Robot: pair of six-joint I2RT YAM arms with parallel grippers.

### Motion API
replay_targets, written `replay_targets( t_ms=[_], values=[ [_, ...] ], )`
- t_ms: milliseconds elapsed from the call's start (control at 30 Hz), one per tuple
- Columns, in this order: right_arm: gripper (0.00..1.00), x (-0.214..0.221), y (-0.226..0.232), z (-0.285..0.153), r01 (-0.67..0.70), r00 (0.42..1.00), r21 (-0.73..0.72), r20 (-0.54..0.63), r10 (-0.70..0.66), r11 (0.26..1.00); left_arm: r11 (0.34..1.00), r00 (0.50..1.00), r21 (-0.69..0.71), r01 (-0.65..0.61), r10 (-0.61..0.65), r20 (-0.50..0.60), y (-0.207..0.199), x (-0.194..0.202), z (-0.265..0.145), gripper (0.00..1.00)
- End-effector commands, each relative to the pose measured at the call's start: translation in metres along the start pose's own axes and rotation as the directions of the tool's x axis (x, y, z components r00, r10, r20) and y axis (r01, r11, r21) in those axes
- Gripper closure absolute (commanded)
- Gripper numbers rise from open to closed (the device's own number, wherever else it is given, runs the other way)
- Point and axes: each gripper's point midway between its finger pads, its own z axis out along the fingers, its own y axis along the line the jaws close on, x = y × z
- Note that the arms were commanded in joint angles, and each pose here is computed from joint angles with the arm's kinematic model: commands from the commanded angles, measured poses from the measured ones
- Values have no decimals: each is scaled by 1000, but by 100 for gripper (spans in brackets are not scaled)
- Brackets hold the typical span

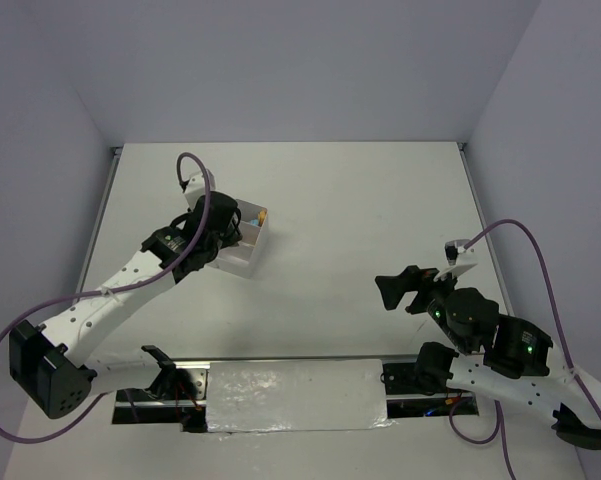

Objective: Sort the stationery into containers
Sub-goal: Place the stationery in the storage box.

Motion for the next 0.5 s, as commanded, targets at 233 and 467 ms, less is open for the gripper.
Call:
replay_targets(
  t_ms=[233, 467],
  values=[
    [0, 1, 1, 3, 4, 1000, 7, 1, -4, 1000, 998, 998, 15, 62, -63, 29, -4, -7, -1, 100],
    [0, 2, 2, 3, 8, 1000, 3, -7, -8, 1000, 997, 997, 28, 76, -76, 15, -7, -2, 3, 100]
  ],
)
